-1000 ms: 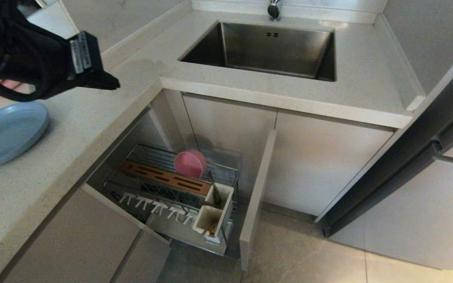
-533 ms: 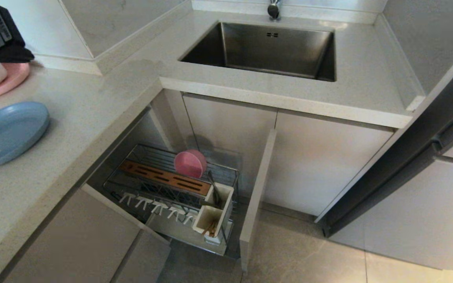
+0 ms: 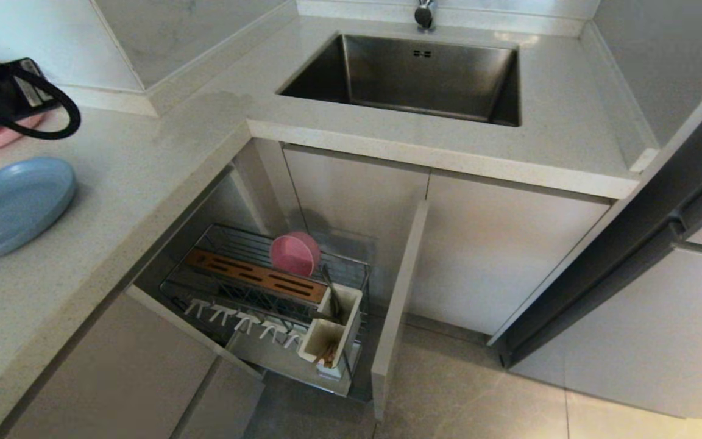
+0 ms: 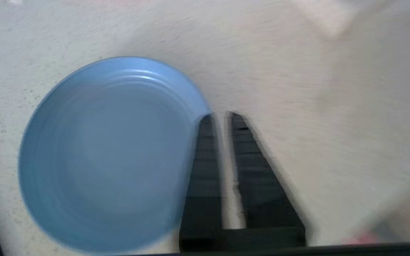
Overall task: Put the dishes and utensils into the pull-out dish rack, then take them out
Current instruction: Pick up the plate and place it in the cupboard
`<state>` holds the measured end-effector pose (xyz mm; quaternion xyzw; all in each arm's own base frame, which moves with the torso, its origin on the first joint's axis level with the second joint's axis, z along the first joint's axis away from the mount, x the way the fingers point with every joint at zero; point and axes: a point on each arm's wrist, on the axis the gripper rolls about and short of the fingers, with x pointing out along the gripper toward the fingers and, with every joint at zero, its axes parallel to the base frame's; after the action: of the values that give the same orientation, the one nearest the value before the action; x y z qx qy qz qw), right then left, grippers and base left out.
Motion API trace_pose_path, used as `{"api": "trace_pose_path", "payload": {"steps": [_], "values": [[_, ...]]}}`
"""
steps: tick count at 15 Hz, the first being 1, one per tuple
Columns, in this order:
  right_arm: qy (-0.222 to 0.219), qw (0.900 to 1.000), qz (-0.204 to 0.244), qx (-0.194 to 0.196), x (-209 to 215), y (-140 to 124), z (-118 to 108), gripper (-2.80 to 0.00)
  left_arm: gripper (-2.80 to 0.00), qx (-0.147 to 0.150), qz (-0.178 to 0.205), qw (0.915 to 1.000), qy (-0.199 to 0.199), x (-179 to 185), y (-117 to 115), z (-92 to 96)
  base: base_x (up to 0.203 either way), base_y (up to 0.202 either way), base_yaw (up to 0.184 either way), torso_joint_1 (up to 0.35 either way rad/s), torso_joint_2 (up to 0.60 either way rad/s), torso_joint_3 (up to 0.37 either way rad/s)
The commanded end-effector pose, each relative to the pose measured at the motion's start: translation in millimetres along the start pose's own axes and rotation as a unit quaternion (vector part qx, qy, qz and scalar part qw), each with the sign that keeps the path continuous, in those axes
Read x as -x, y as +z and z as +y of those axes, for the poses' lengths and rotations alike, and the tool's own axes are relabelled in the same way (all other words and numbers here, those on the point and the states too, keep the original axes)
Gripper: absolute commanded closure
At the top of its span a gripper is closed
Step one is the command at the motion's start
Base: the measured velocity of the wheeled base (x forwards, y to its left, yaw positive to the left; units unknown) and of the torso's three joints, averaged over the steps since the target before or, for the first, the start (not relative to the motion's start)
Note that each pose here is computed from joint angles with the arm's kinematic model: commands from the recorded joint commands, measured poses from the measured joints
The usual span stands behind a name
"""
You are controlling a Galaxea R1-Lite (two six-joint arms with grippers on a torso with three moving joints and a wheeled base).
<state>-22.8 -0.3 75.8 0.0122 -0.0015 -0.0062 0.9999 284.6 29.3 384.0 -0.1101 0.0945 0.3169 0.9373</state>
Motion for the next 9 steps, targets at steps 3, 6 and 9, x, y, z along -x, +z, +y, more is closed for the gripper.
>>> {"api": "trace_pose_path", "payload": {"steps": [3,6,9], "values": [[0.0,1.0,0.0,0.0,0.0,0.0,0.0,0.0,-2.8,-0.034,0.027,0.9978,0.05,-39.7,-24.0,-14.5,0.0,0.0,0.0,0.0,0.0,0.0],[0.0,1.0,0.001,0.0,-0.1,0.1,0.0,0.0,-2.8,-0.045,0.04,0.9964,0.059,-55.0,-33.9,-19.2,0.0,0.0,0.0,0.0,0.0,0.0],[0.0,1.0,0.0,0.0,0.0,0.0,0.0,0.0,-2.8,-0.052,0.038,0.9951,0.075,-73.2,-37.4,-15.1,0.0,0.0,0.0,0.0,0.0,0.0]]}}
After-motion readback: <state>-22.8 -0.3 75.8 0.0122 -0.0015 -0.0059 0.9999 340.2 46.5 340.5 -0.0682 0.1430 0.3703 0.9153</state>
